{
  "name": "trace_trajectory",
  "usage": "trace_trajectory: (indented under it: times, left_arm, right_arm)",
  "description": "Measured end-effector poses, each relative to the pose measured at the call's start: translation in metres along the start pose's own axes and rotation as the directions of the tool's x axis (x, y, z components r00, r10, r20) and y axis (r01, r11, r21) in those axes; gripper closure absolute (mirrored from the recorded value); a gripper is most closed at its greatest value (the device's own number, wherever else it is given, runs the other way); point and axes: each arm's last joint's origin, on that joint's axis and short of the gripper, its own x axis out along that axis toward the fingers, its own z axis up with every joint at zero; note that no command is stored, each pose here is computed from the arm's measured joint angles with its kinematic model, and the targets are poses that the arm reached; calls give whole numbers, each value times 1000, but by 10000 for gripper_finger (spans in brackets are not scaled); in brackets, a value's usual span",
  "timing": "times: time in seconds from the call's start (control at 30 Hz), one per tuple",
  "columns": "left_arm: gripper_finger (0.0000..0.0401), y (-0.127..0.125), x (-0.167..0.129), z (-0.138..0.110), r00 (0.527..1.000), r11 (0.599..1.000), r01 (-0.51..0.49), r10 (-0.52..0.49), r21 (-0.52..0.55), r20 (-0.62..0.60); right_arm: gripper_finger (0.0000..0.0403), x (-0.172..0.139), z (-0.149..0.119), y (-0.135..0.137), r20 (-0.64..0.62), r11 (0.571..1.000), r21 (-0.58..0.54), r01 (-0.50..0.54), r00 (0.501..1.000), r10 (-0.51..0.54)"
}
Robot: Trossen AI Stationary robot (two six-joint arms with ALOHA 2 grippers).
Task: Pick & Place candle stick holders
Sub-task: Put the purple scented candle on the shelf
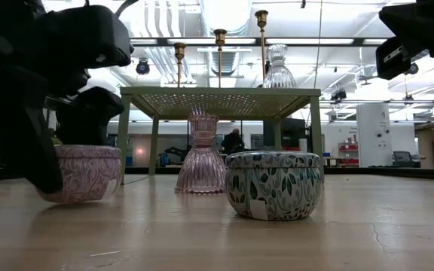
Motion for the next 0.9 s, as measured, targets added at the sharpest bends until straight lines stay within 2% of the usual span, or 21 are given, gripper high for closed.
trace_trajectory:
  times: [0.23,0.4,0.5,0.63,0.9]
  left_arm:
    - [89,-1,-9,7,999,999,26,-26,35,18]
    - [90,4,-35,27,1000,998,20,-21,58,18]
    - [89,13,-55,42,999,997,-38,36,68,34]
    - [89,36,-74,67,991,993,-107,103,45,81]
    - [89,102,-101,107,965,973,-195,212,-119,155]
  right_arm:
    - [394,0,0,0,0,1000,-1,0,1000,0]
    - [394,0,0,0,1,1000,-1,0,1000,0]
    - [394,0,0,0,0,1000,0,0,1000,0]
    - [394,0,0,0,0,1000,0,0,1000,0]
    - [394,0,0,0,0,1000,-1,0,1000,0]
